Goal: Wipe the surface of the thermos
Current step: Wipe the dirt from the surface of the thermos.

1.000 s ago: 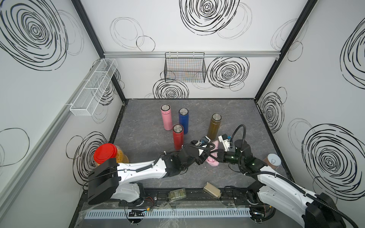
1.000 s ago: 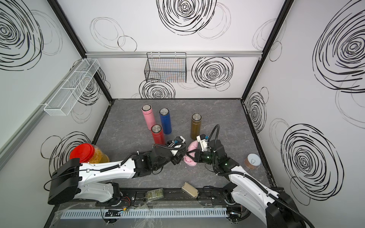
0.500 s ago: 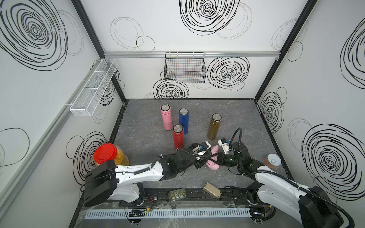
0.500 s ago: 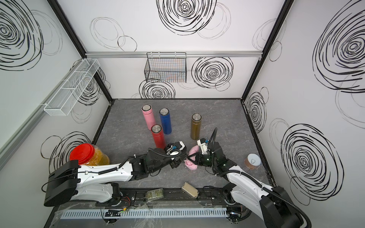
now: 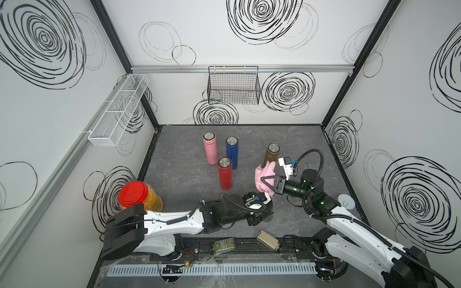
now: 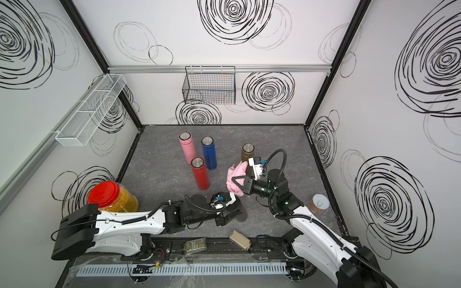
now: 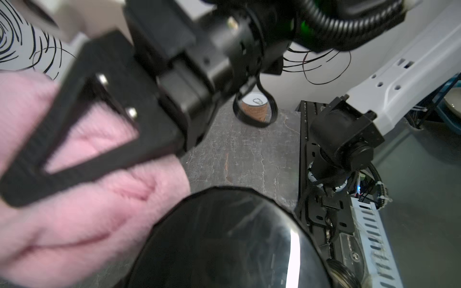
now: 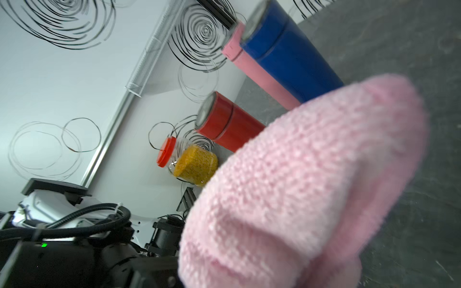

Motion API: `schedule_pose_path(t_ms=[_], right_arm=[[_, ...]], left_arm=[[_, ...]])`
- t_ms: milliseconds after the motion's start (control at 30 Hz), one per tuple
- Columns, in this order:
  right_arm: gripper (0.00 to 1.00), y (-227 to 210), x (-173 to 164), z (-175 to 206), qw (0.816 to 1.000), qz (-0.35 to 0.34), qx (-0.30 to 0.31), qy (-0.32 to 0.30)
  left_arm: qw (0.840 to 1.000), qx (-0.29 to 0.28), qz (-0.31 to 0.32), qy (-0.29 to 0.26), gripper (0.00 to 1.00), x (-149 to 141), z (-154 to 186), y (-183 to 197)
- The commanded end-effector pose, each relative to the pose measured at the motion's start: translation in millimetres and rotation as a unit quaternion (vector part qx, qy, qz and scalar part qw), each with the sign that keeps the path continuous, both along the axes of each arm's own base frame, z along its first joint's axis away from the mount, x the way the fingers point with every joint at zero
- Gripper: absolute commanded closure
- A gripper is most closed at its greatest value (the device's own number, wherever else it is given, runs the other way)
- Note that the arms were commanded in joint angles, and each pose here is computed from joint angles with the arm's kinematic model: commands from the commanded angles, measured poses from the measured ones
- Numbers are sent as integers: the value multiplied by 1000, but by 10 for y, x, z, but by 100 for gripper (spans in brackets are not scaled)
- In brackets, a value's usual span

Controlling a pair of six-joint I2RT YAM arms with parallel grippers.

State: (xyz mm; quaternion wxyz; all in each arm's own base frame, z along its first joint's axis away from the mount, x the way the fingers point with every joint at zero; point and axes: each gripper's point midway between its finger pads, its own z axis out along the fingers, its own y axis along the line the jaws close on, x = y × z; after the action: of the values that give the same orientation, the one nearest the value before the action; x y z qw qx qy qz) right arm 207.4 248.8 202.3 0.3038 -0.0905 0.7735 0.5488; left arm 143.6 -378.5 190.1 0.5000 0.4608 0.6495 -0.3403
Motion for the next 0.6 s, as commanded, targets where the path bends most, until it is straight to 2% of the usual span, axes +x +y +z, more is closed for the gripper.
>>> schedule_pose_path(t_ms=[0, 167, 300, 333, 400, 467, 567], right_arm=[[100, -12, -122, -319, 1000, 9, -10, 27], [100, -168, -195, -840, 996, -8, -67, 66], [100, -325, -166, -1149, 986, -39, -136, 90], [100, -316, -155, -1110, 986, -38, -136, 85], [100, -224, -141, -856, 993, -22, -101, 59], [100, -107, -156, -424, 999, 2, -37, 15], [100, -63, -150, -20, 1000, 10, 3, -26]], left_arm=[[1000, 17, 6, -6, 100, -7, -124, 67], [999, 38, 31, -22, 100, 96, -213, 77], [998, 45, 40, -24, 100, 134, -281, 75], [998, 48, 41, -24, 100, 143, -296, 71], [998, 50, 43, -24, 100, 157, -310, 58], [997, 52, 44, -24, 100, 171, -316, 34], [997, 41, 59, -28, 100, 235, -268, 14]])
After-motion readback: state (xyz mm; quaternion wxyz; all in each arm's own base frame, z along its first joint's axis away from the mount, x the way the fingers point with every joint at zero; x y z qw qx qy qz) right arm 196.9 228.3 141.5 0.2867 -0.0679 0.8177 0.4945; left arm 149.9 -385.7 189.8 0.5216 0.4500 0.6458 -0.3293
